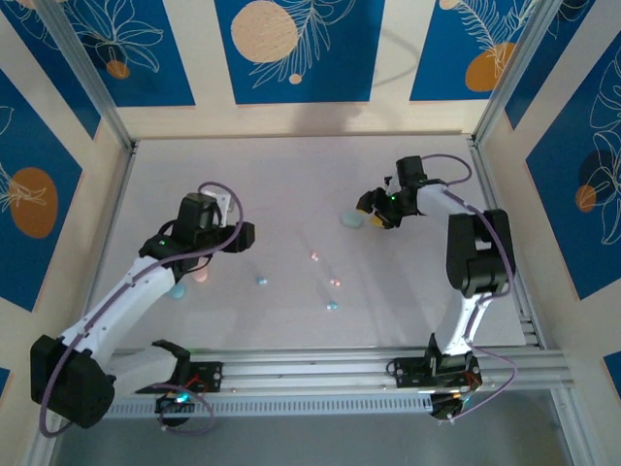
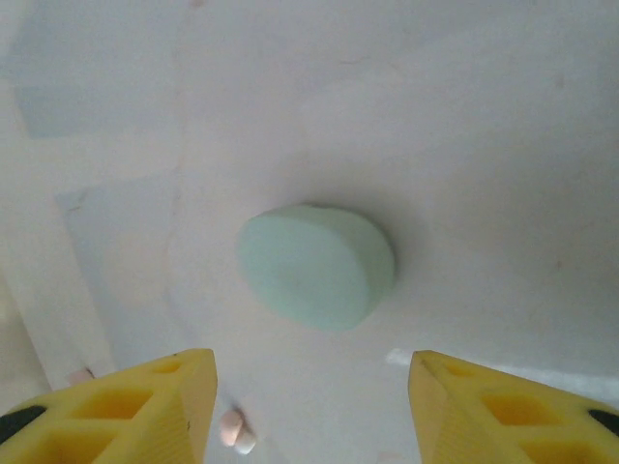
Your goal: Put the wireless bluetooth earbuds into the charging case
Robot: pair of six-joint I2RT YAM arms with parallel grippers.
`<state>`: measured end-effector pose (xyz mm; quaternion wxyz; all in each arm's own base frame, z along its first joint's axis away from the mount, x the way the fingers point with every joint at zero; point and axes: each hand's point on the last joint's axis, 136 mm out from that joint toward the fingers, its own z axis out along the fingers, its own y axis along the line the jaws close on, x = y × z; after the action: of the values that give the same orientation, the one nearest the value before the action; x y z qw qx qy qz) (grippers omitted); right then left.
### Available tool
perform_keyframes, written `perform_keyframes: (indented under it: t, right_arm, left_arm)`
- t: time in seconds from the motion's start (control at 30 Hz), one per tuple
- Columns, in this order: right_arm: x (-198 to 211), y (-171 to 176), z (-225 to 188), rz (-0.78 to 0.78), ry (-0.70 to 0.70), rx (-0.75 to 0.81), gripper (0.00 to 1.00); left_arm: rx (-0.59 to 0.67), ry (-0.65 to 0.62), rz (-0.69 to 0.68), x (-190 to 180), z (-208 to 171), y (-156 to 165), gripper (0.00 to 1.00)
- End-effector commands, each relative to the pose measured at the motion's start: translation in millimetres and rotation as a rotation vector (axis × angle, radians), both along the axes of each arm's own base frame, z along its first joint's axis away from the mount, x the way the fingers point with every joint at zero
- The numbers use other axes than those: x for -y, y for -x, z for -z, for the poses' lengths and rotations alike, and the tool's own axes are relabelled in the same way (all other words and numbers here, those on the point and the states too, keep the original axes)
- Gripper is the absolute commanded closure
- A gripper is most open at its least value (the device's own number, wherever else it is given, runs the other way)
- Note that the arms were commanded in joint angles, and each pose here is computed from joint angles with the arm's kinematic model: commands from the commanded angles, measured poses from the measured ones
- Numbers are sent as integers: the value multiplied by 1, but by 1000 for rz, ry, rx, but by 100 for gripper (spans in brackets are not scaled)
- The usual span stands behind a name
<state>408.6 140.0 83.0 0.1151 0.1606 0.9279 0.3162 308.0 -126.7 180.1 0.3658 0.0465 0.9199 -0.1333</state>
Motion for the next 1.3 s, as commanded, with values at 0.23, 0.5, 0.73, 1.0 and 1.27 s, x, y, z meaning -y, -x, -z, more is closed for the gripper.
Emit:
perform_keyframes:
  t: [0.23,0.5,0.73,1.0,1.27]
  right_arm:
    - [-45,64,-61,-124,-28,109,44]
    - [-70,98,-81,-176,-31,144,44]
    - [-66,105,-84,-158,-27,145,44]
    - [-68,108,-75,-144,-60,110,44]
    - [-69,108,-73,-139,-67,95,44]
  left_arm:
    - [-294,-170,-370,-99,76,23,25]
    - [-432,-162,-433,-120,109,22,29]
    - [-488,-144,-430,-117,127,24,32]
    - [-557,-132,-455,-115,150,33,35]
    - [-592,-140,-452,-115,159,35,44]
